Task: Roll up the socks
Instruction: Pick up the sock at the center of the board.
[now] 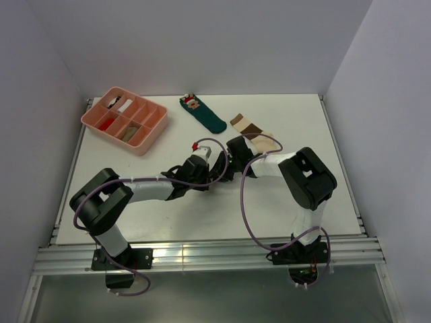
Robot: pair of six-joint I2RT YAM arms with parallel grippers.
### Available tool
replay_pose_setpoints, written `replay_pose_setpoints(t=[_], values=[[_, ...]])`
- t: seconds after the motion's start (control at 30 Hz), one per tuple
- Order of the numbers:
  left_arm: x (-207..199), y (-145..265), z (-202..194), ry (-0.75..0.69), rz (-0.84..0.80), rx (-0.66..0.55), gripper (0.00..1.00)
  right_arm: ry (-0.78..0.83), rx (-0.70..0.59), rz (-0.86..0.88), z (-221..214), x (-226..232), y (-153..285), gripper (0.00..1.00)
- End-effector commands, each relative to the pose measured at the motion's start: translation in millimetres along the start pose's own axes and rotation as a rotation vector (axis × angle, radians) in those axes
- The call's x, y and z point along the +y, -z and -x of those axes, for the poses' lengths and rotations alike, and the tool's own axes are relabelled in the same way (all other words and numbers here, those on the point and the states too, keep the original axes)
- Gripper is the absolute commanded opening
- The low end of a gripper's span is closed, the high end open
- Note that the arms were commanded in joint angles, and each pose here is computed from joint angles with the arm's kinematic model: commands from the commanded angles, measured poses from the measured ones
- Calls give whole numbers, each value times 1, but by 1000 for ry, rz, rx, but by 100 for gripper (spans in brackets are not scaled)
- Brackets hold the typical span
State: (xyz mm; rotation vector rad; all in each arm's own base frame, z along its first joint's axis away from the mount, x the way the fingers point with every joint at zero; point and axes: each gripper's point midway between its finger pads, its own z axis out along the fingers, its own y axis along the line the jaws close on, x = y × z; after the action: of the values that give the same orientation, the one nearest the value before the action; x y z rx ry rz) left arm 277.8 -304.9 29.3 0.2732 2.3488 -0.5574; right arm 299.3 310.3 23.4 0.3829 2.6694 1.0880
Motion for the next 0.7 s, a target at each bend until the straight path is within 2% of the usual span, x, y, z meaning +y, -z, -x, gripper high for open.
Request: replay_pose_setpoints(t=[0.0, 0.03, 0.07, 0.13, 0.2, 0.3, 0.47, 0.67], values=[[19, 2, -66, -20, 30, 236, 3, 6, 14, -38, -6, -15, -9, 26], [21, 2, -64, -22, 40, 227, 5, 7, 15, -41, -5, -16, -9, 16], [22, 2, -63, -23, 46, 225, 7, 5, 19, -43, -6, -15, -9, 11], [27, 2, -59, -31, 75, 207, 24, 3, 26, -49, -7, -16, -8, 0], [30, 2, -56, -40, 94, 195, 39, -2, 32, -60, -7, -16, -7, 0], [32, 0, -45, -54, 122, 159, 46, -14, 53, -64, -11, -15, -6, 0], [33, -5, -30, -96, 153, 116, 50, -30, 82, -54, -15, -12, -6, 0], [42, -13, -38, -155, 225, 136, 50, -27, 97, -39, -16, -5, -6, 0]])
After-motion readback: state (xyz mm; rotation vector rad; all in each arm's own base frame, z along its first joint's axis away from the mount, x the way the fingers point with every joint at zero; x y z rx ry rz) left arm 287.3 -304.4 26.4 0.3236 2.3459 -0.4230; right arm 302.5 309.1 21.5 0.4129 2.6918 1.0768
